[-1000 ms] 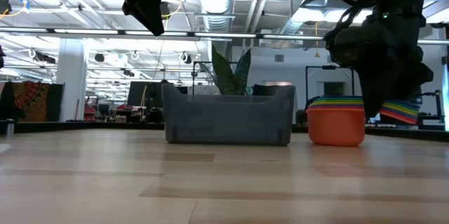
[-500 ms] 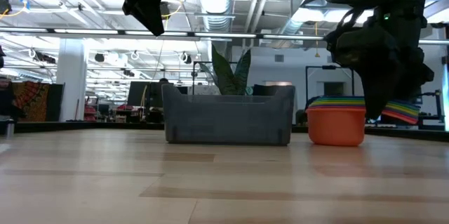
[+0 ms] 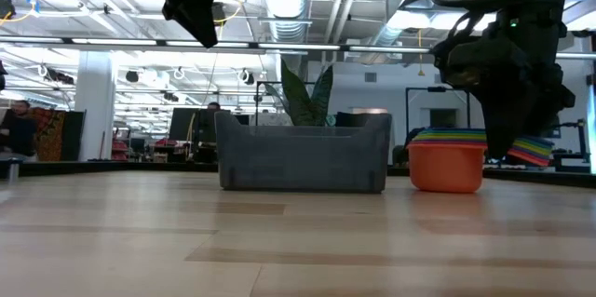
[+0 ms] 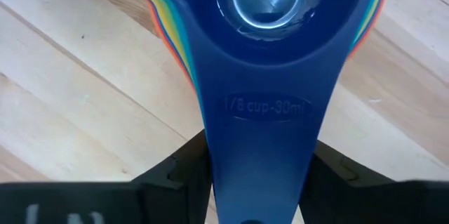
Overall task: Nest measuring cups in basket
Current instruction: Put the nested measuring cups into the black bin
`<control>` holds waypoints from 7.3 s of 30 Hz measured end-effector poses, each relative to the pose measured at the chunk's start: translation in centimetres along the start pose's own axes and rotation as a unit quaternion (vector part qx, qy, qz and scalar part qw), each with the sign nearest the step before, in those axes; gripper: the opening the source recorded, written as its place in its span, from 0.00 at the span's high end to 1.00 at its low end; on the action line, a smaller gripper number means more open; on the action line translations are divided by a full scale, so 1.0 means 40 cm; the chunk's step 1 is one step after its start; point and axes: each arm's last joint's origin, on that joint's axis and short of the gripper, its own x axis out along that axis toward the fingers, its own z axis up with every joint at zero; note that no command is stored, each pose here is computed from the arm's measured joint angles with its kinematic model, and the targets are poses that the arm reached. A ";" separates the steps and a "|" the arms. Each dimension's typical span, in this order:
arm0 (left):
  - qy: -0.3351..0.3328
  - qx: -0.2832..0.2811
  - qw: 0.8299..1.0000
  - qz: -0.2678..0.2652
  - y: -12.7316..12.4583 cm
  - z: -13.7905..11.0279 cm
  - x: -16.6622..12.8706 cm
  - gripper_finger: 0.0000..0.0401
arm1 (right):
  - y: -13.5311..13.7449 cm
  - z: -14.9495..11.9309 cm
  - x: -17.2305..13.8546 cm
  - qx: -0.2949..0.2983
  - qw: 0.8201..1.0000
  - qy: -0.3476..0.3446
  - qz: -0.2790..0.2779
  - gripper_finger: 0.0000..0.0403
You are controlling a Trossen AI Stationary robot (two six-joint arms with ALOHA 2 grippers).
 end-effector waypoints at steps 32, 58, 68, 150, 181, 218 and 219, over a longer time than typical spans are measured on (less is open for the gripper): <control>0.002 -0.001 1.000 0.000 0.000 -0.001 0.000 0.68 | 0.010 0.009 -0.038 -0.032 0.999 0.000 -0.016 0.58; 0.003 -0.003 1.000 -0.004 0.000 -0.001 0.000 0.68 | 0.015 -0.002 -0.040 -0.070 0.996 -0.041 -0.031 0.59; -0.001 -0.005 1.000 -0.004 -0.001 0.001 0.000 0.68 | 0.038 -0.002 -0.058 -0.089 0.994 -0.064 -0.016 0.58; 0.008 -0.020 1.000 -0.012 -0.001 -0.004 0.000 0.68 | -0.020 0.030 -0.019 -0.070 0.997 0.017 -0.032 0.61; 0.009 -0.020 1.000 -0.022 -0.003 -0.003 0.000 0.68 | 0.009 0.033 -0.047 -0.095 0.995 -0.016 -0.025 0.60; 0.009 -0.034 0.999 -0.025 -0.003 -0.003 0.000 0.68 | 0.101 0.140 -0.248 -0.169 0.977 -0.125 0.042 0.60; 0.009 -0.034 0.999 -0.025 -0.003 -0.003 0.000 0.68 | 0.108 0.148 -0.246 -0.174 0.976 -0.124 0.046 0.60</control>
